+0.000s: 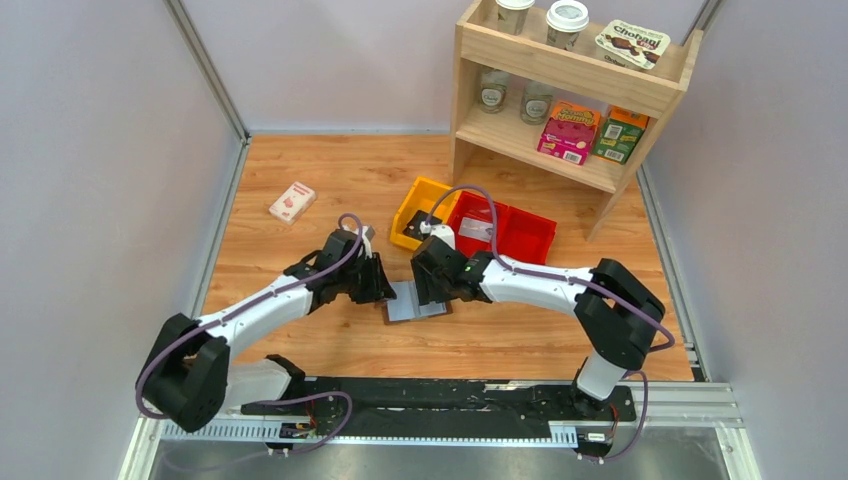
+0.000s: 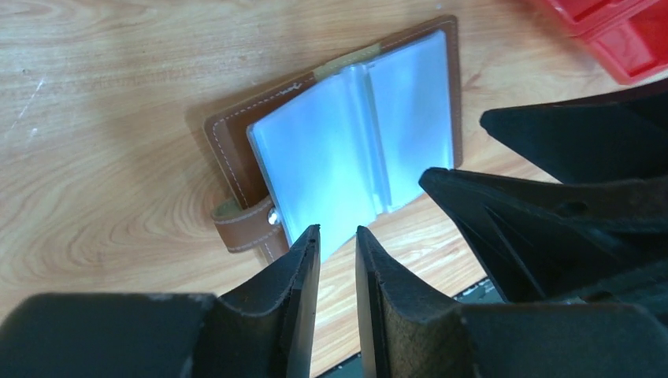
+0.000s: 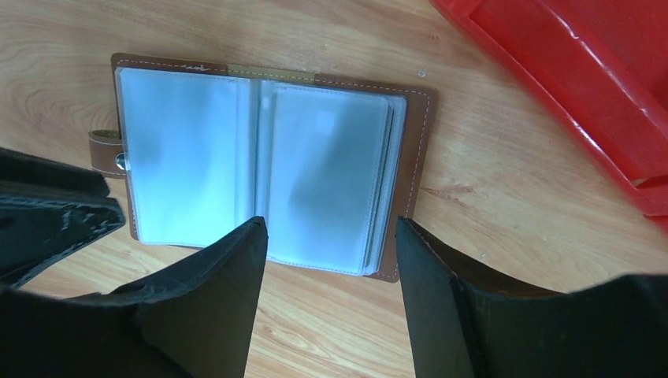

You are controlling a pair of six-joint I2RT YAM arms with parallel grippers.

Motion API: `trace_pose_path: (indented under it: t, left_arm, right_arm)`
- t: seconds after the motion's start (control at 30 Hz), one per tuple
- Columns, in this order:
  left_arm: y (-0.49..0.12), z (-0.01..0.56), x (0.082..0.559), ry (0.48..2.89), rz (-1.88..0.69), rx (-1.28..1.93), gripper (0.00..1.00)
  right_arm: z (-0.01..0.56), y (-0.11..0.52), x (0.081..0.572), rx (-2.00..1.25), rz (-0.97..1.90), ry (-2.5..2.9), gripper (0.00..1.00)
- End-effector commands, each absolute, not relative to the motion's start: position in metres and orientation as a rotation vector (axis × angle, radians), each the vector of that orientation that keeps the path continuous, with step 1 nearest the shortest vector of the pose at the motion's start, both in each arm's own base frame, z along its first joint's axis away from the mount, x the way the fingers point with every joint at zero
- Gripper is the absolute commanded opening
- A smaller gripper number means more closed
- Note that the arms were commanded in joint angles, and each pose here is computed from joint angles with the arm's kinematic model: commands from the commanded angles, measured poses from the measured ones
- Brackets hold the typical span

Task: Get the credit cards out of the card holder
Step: Remove the credit card from the card holder.

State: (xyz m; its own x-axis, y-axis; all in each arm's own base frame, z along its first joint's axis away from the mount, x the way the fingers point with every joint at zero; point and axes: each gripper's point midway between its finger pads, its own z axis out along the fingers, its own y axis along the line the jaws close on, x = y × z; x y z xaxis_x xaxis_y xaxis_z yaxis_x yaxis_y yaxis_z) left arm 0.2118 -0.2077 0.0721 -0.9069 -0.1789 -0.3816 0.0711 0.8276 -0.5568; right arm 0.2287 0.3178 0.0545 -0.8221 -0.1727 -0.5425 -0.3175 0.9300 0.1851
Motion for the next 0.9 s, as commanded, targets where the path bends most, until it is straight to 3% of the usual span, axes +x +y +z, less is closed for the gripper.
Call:
trace_pose_path:
  t: [0.0, 0.4, 0.87]
  left_arm:
    - [-0.213, 0.057, 0.219, 2.588, -0.804, -0.010, 0.31]
    - [-0.194, 0.000, 0.194, 2.790, -0.660, -0.108, 0.23]
    - [-0.193, 0.003, 0.191, 2.784, -0.671, -0.095, 0.22]
  right_arm:
    - [0.054, 0.328, 0.235, -0.312, 0.396, 2.534, 0.64]
    - [0.048, 0.340, 0.231, -0.332, 0.452, 2.558, 0.61]
    - [0.059, 0.358, 0.227, -0.375, 0.567, 2.538, 0.50]
